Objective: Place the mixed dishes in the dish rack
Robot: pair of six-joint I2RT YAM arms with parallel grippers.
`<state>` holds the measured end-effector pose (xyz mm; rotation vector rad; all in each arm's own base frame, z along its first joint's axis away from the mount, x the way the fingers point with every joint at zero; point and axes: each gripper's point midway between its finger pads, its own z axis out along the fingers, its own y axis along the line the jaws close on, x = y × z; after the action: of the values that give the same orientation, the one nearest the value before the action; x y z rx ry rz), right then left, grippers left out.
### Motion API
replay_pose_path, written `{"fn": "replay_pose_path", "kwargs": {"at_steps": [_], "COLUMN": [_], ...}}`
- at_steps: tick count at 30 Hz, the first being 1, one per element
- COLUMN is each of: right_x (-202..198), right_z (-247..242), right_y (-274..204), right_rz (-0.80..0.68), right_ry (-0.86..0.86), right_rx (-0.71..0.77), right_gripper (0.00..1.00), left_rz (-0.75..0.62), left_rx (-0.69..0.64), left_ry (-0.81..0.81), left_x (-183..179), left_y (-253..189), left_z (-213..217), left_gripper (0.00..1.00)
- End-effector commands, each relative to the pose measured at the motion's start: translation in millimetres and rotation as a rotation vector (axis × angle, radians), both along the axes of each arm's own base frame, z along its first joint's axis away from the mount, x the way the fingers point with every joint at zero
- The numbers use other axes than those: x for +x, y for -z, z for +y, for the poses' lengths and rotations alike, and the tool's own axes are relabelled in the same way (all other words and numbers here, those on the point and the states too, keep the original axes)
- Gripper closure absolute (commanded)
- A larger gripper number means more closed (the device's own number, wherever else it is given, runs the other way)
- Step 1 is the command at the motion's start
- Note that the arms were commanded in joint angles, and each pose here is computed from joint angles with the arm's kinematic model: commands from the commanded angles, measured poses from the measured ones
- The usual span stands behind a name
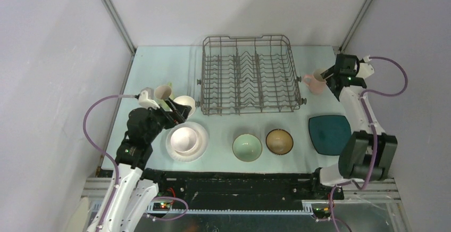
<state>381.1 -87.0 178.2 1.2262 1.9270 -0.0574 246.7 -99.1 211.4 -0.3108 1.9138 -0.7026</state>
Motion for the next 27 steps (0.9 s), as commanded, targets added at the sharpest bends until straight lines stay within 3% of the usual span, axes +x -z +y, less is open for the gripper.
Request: {"fn": "replay_pose_path", "kwargs": {"at_steps": [1,12,20,24,27], "right_x": [35,73,82,85,82], "right_z": [-8,-15,-16,-10,-10], "right_y": [-5,43,77,93,95], "right_rz": [-0.055,0.006,0.057,0.077,0.087], "right_ry": [0.043,0.068,0.076,0.065,0.083], "right_rx": [0.054,0.162,0.21,0.248,0.255], "right_gripper": [0.19,0.21,0.27,0.41,0.65], "left_rz": [-0.047,-0.071,-0.054,-0.054,-0.053], "left_rx": [0.039,0.071,0.075,0.099,0.135], "left_ry": [-0.004,-0.01,-0.023,-0.039,-0.06], "left_x": [-2,-2,-5,-7,-8], "left_y": [-19,-37,-26,-25,-27], "left_z": [5,9,11,16,23], "left_gripper": [0.02,0.02,0.02,0.02,0.02]}}
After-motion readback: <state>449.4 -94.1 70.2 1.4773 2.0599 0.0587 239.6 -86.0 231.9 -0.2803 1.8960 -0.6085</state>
